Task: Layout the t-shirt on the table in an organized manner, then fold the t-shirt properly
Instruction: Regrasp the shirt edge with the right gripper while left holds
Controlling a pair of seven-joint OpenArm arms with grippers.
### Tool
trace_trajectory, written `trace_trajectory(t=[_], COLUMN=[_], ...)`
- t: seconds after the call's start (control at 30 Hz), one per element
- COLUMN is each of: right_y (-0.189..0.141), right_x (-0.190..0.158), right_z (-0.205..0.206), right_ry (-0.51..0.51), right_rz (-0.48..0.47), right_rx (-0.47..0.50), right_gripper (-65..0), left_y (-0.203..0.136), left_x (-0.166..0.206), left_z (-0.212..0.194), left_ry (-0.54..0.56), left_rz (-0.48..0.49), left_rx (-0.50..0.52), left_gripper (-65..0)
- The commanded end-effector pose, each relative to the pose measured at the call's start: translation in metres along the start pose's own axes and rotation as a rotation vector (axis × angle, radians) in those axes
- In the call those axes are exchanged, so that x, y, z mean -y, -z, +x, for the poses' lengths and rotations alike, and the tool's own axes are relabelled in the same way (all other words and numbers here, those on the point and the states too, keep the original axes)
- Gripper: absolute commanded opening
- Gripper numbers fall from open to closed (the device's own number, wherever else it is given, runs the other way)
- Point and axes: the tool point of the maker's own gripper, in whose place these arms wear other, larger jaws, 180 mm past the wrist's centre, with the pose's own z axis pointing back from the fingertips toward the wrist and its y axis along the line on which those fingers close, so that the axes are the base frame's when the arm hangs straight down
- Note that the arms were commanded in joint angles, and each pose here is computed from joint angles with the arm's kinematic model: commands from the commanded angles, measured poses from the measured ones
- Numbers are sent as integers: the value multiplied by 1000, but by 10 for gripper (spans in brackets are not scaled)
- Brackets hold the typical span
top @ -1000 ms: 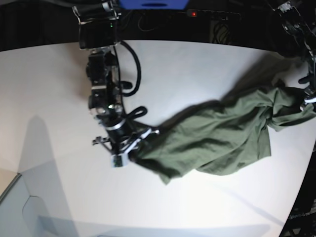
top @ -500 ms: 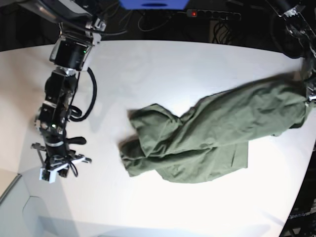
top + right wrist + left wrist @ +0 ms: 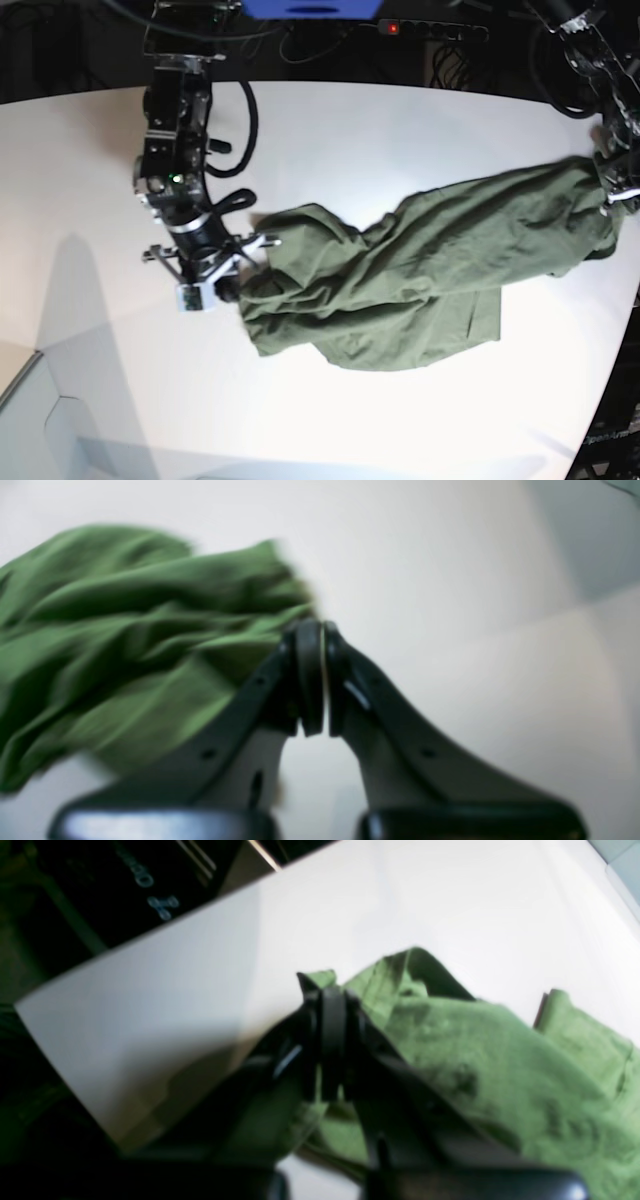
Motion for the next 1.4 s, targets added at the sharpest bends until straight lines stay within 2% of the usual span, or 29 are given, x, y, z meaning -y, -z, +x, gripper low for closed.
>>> trace_trajectory(t=[0.0, 0.1, 0.2, 0.3, 0.37, 0.47, 0.73, 0.97, 1.37], right_y=[-2, -6, -6, -5, -3, -2, 3, 5, 4], right_x=[-13, -40, -46, -47, -47, -49, -53, -53, -49], right_z=[7, -14, -30, -46, -53, -61, -87, -88, -91], right_ry=[-15, -35, -30, -27, -23, -19, -5, -5, -12], right_rz=[32, 94, 110, 115, 118, 121, 136, 138, 132], right_rx=[26, -26, -63, -106, -125, -146, -212, -217, -224], right_gripper=[-548, -430, -323, -244, -219, -213, -213, -213, -213], left_y=[-1, -1, -1, -2, -2, -2, -11, -6, 0], left_x=[4, 2, 1, 1, 0, -1, -19, -54, -70], left_z=[22, 19, 17, 15, 15, 15, -3, -35, -38], left_ry=[11, 11, 12, 12, 13, 13, 48, 43, 54], left_rz=[-13, -10, -8, -6, -6, -4, 28, 101, 132], left_rx=[67, 59, 54, 51, 49, 49, 0, -94, -118], left_gripper=[-647, -641, -622, -514, -431, -374, -371, -371, -374])
